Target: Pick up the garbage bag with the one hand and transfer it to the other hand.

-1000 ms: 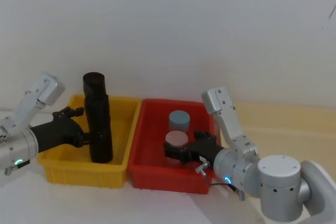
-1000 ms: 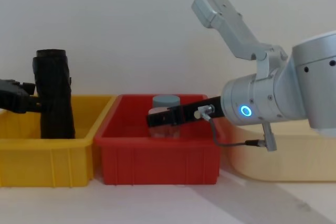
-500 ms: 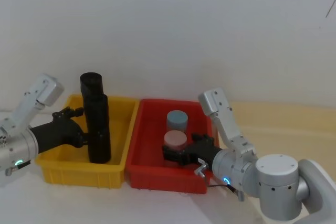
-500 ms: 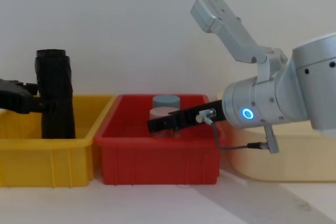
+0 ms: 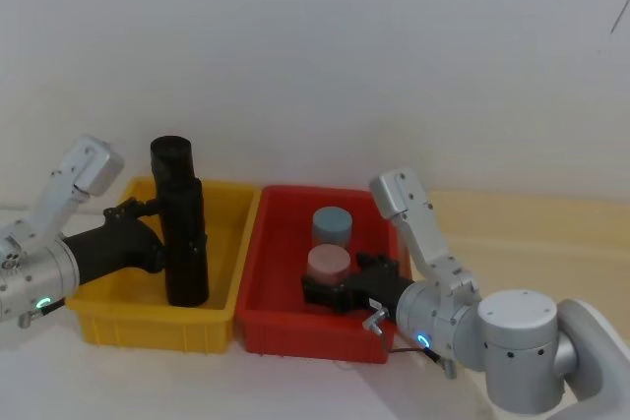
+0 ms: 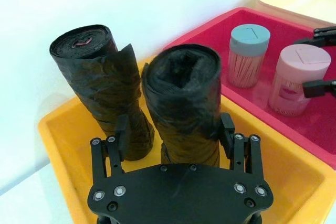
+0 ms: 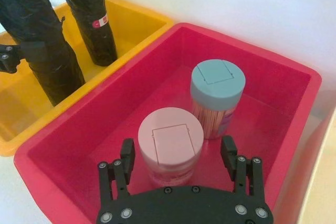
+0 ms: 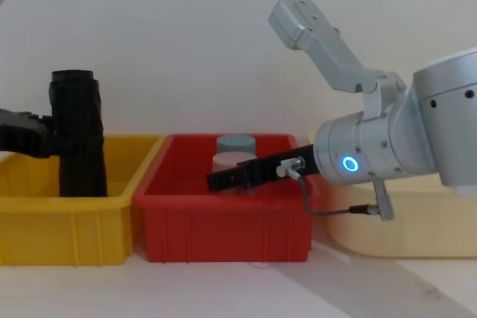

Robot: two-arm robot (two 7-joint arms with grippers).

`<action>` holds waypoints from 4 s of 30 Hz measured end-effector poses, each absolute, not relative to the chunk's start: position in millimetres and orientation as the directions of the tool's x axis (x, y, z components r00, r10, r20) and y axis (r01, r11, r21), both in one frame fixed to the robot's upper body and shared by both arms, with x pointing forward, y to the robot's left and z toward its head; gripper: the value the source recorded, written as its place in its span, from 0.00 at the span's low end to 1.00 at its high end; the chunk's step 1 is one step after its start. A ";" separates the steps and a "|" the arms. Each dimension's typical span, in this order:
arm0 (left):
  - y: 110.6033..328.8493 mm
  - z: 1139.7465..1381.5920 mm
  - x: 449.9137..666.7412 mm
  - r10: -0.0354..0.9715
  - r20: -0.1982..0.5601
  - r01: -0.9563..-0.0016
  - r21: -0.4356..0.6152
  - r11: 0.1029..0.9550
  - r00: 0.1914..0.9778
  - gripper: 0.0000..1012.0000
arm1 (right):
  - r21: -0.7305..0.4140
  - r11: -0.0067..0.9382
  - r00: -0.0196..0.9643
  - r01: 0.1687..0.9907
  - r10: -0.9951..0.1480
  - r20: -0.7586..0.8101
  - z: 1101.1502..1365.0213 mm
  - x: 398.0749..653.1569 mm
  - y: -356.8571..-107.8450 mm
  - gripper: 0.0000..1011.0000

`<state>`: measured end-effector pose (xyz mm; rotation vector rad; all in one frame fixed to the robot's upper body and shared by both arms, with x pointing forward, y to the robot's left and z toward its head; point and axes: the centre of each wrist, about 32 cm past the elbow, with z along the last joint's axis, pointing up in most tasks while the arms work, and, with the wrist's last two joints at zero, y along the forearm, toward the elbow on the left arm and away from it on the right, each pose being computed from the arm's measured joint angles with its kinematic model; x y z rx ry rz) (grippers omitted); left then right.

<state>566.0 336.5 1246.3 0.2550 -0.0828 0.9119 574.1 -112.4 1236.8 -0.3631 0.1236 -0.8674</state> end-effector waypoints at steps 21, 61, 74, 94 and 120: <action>328.3 1244.2 569.9 0.753 0.106 -0.759 0.151 0.633 0.650 0.99 | -0.346 0.597 0.644 0.723 -0.764 0.027 1233.8 576.7 -109.2 0.99; 325.4 1243.8 570.9 0.742 0.078 -0.744 0.147 0.652 0.666 0.40 | -0.333 0.598 0.639 0.729 -0.769 0.017 1231.9 577.9 -107.9 0.65; 325.3 1243.9 570.9 0.742 0.077 -0.744 0.146 0.652 0.666 0.36 | -0.333 0.598 0.639 0.729 -0.769 0.018 1231.9 577.9 -107.8 0.65; 319.8 1293.2 583.6 0.734 0.181 -0.748 0.018 0.663 0.655 0.36 | -0.203 0.613 0.640 0.764 -0.759 0.121 1267.3 580.4 -116.2 0.65; 255.1 1377.5 655.8 0.533 0.336 -0.507 -0.168 0.845 0.777 0.36 | -0.013 0.378 0.363 0.926 -0.878 0.313 1326.7 558.9 -185.3 0.65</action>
